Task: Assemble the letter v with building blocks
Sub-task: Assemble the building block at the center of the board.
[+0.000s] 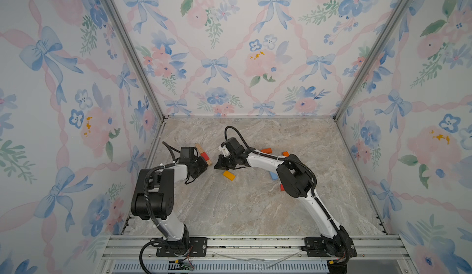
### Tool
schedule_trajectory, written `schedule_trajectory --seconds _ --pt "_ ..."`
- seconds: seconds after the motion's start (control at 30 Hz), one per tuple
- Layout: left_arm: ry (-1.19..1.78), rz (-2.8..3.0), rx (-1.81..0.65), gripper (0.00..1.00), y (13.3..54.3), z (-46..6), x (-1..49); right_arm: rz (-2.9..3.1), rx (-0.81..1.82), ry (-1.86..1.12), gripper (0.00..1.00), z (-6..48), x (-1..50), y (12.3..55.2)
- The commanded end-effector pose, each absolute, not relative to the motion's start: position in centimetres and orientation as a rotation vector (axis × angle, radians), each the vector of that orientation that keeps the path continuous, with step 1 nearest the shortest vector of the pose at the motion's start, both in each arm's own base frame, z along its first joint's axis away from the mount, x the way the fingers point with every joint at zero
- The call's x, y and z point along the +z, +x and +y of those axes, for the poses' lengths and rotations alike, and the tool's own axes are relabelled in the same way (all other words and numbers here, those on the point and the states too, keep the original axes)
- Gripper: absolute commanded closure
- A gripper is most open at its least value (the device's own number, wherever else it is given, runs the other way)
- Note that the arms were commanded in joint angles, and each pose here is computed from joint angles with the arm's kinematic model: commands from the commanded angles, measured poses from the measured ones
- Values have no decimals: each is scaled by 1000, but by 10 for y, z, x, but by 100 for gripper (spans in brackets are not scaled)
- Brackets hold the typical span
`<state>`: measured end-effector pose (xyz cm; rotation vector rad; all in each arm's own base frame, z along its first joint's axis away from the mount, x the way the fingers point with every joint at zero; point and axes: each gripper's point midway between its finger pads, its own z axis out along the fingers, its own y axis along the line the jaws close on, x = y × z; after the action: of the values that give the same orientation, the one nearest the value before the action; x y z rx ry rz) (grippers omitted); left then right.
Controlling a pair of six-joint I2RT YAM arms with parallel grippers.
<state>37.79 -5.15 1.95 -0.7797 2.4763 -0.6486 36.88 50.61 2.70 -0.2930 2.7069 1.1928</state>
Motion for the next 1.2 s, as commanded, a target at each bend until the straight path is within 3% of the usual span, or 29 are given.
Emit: schedule_trajectory --seconds 0.0,1.17 --pt "-882 2593 -522 100 350 -36 -10 2821 1099 -244 100 493 -3 360" --pt "-881 2577 -540 100 362 -32 -9 2854 1155 -274 100 518 -18 348"
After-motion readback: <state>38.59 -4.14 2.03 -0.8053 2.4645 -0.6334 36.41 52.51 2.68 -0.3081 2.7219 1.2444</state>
